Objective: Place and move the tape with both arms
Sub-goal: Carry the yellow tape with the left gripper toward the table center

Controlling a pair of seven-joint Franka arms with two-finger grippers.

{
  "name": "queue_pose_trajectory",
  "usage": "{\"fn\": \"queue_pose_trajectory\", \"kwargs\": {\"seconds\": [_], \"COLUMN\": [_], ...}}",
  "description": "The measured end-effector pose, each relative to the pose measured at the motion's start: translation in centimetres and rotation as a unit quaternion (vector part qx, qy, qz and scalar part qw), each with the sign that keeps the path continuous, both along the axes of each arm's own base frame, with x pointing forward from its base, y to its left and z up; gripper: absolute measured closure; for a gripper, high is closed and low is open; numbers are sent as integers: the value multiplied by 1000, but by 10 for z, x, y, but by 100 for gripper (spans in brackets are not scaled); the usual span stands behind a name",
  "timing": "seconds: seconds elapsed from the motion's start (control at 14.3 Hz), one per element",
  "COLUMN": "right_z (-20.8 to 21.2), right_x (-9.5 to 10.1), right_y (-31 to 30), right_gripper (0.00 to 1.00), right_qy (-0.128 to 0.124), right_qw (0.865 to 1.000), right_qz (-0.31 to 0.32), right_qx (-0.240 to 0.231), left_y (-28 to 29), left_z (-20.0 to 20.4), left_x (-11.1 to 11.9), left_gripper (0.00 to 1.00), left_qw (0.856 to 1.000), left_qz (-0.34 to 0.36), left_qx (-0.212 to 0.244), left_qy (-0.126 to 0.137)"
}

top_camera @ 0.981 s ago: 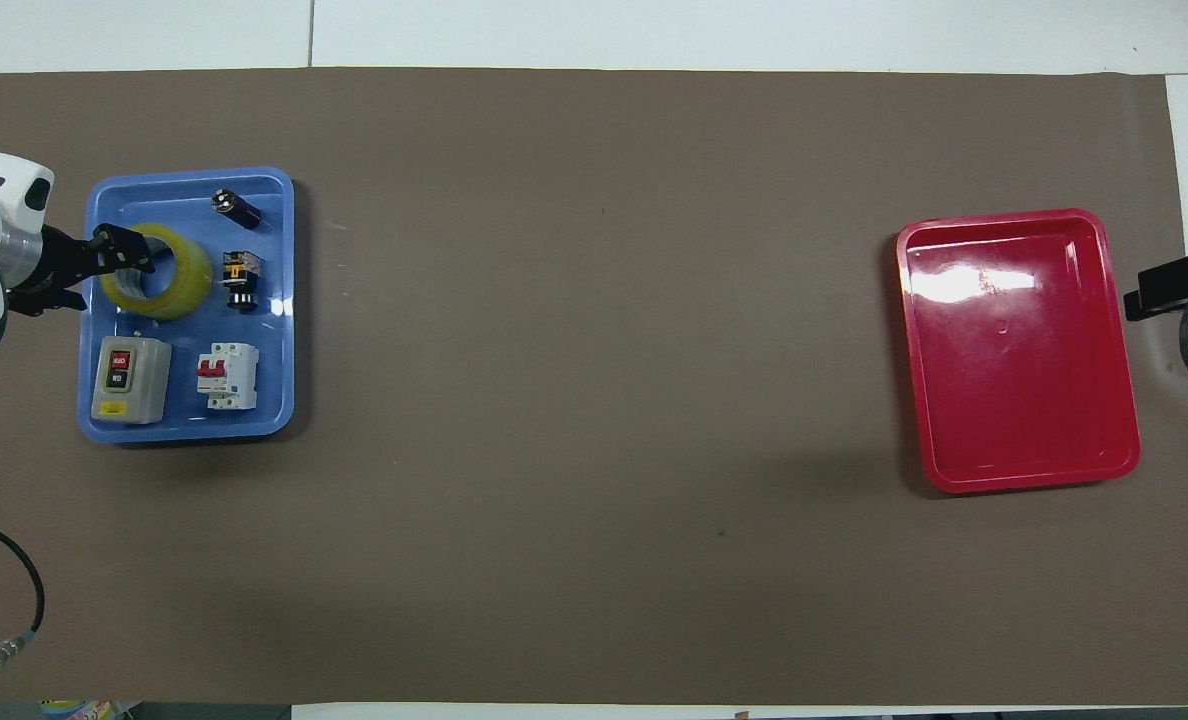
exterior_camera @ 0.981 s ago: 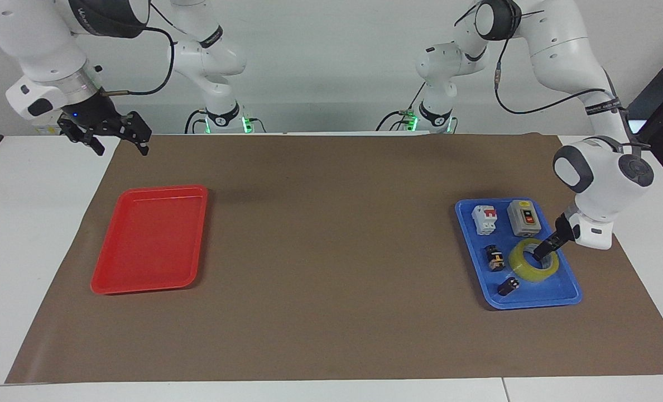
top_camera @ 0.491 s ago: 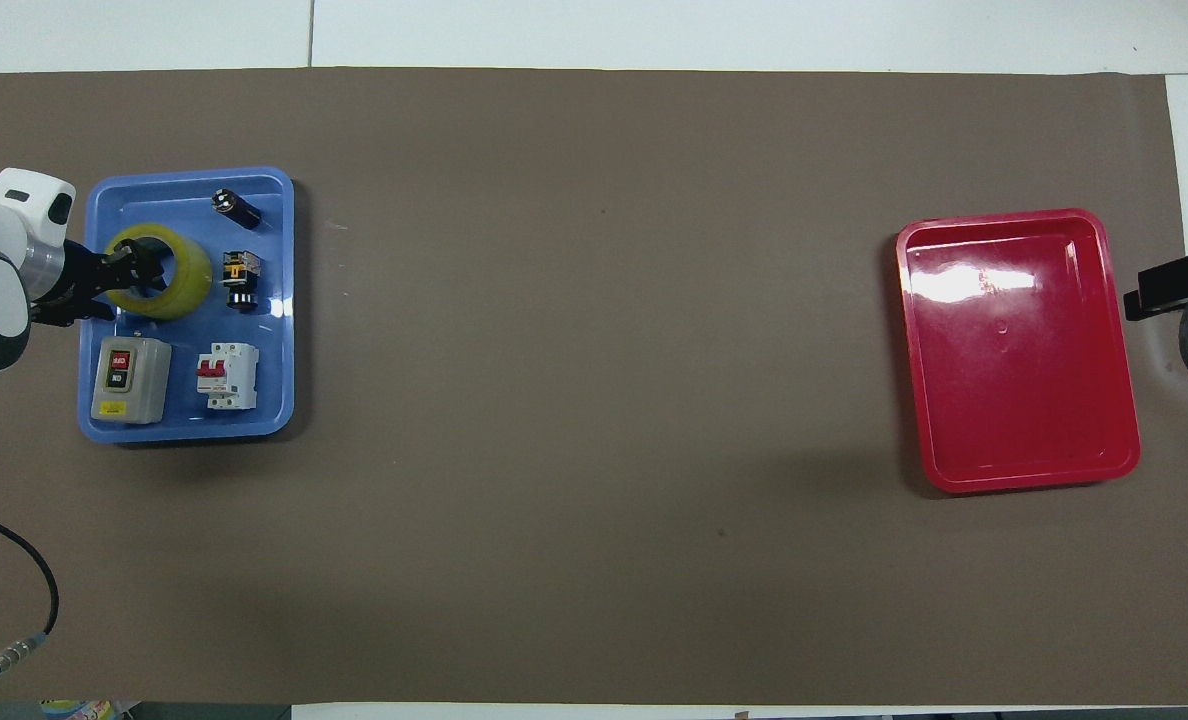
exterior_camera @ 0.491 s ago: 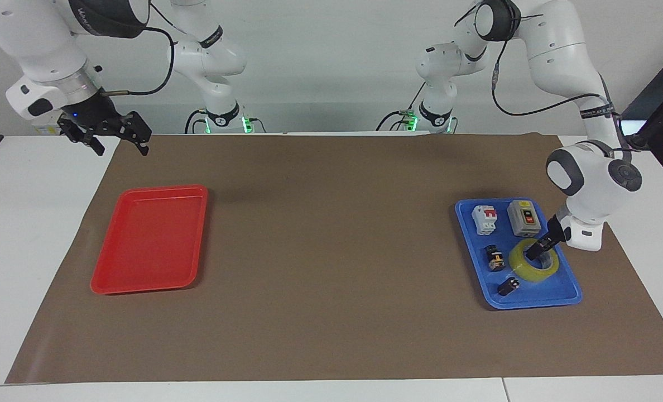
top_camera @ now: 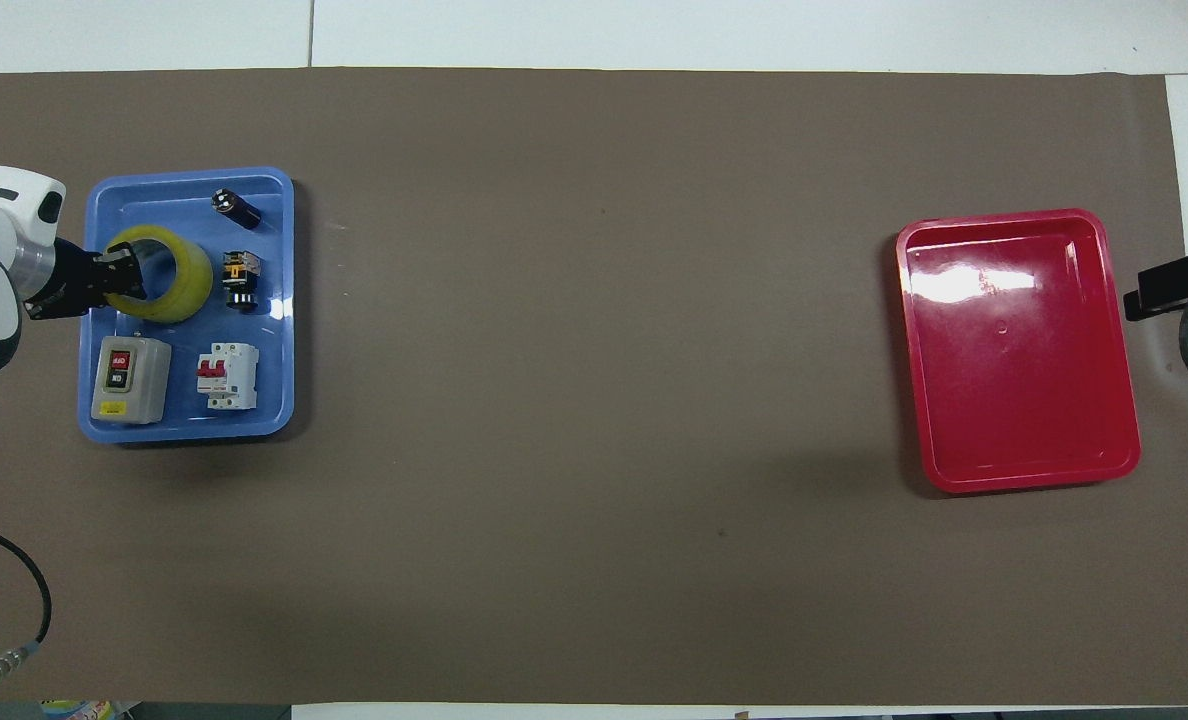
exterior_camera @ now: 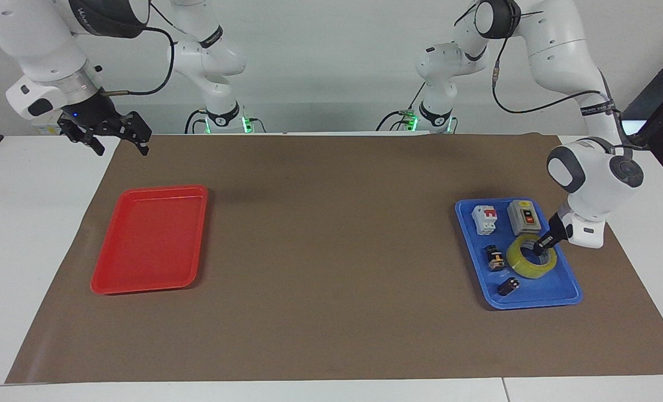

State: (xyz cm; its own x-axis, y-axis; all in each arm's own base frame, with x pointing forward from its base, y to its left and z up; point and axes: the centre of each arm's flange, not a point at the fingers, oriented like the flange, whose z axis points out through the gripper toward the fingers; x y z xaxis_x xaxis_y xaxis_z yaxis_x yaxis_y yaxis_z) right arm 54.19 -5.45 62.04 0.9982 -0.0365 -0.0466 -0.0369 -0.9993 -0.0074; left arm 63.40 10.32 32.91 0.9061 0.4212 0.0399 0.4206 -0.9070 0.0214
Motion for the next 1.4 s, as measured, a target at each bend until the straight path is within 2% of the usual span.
{"fn": "queue_pose_trajectory", "kwargs": {"seconds": [0.28, 0.49, 0.63, 0.84, 1.19, 1.4], "right_z": [0, 0, 0, 0, 0, 0], "right_x": [0, 0, 0, 0, 0, 0], "right_y": [0, 0, 0, 0, 1, 1], "right_gripper": [0, 0, 0, 0, 0, 0], "right_qy": [0, 0, 0, 0, 0, 0], "right_qw": [1000, 1000, 1000, 1000, 1000, 1000], "right_qz": [0, 0, 0, 0, 1, 1], "right_qx": [0, 0, 0, 0, 0, 0], "left_y": [-7, -61, -127, -228, -375, -458], "left_z": [62, 80, 76, 63, 48, 24], "left_x": [-5, -11, -14, -32, -79, -104], "left_gripper": [78, 78, 78, 78, 78, 78], "left_qw": [999, 997, 994, 991, 994, 996], "left_qz": [-12, -70, -111, -133, -111, -86], "left_qx": [4, 15, 22, 21, 20, 23], "left_qy": [-35, -14, -5, 6, 11, 15]}}
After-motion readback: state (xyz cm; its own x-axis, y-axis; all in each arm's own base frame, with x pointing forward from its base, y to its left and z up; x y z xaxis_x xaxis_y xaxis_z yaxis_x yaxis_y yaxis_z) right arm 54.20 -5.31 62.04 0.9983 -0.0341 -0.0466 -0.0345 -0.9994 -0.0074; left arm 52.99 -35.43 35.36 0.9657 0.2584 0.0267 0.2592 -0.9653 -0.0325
